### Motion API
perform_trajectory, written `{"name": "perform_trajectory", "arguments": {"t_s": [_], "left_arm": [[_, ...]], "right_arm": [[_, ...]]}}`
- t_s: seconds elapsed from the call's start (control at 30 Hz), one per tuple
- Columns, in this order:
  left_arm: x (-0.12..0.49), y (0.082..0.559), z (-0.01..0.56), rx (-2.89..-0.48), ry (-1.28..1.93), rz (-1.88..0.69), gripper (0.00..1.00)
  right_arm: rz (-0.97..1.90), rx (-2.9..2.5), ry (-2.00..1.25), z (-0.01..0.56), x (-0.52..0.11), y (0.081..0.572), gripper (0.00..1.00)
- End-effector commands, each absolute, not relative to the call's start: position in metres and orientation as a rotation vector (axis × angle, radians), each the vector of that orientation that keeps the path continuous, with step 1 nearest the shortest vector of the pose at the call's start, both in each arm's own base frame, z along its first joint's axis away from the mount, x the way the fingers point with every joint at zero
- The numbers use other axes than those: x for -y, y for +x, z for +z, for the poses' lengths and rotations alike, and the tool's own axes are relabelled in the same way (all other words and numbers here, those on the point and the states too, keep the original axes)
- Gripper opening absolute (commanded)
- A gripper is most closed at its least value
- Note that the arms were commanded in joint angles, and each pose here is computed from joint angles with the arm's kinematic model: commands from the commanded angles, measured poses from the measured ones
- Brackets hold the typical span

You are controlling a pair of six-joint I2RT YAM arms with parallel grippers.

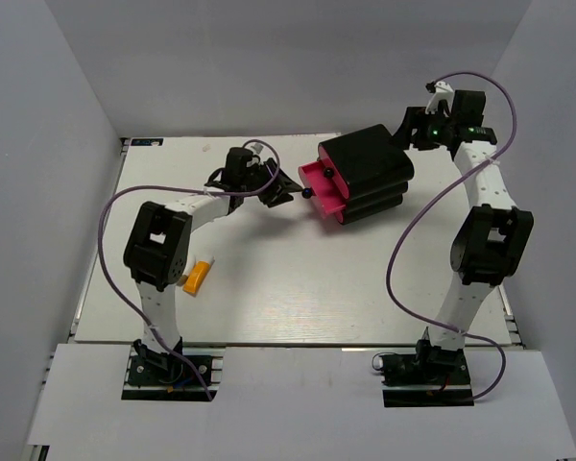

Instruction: Organize the makeup

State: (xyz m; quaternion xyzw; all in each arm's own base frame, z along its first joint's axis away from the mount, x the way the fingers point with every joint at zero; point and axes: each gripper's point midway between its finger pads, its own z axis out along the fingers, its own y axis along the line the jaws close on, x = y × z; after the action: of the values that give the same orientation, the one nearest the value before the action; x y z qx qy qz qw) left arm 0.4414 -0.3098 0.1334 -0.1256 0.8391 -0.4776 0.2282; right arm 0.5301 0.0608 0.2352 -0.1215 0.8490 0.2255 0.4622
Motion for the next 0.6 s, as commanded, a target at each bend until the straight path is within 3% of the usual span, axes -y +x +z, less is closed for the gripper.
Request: {"name": "perform_trajectory", "arguments": {"t_s": [0.0, 0.23, 0.57], "left_arm": [[0.324, 0.451, 0.158, -2.240, -0.268, -1.401, 0.58], [0.332, 0.459, 0.152, -2.222, -0.270, -1.460, 0.57], [0.352, 0.471, 0.141, -2.257, -0.257, -1.486, 0.54]], "right_arm": [[0.605, -2.052, -0.323, 0.250, -0.059, 0.532, 0.72], [0.734, -2.066, -0.349, 0.230, -0.058, 0.526, 0.67], [0.800, -2.096, -0.370, 0.209, -0.063, 0.521, 0.46]]}}
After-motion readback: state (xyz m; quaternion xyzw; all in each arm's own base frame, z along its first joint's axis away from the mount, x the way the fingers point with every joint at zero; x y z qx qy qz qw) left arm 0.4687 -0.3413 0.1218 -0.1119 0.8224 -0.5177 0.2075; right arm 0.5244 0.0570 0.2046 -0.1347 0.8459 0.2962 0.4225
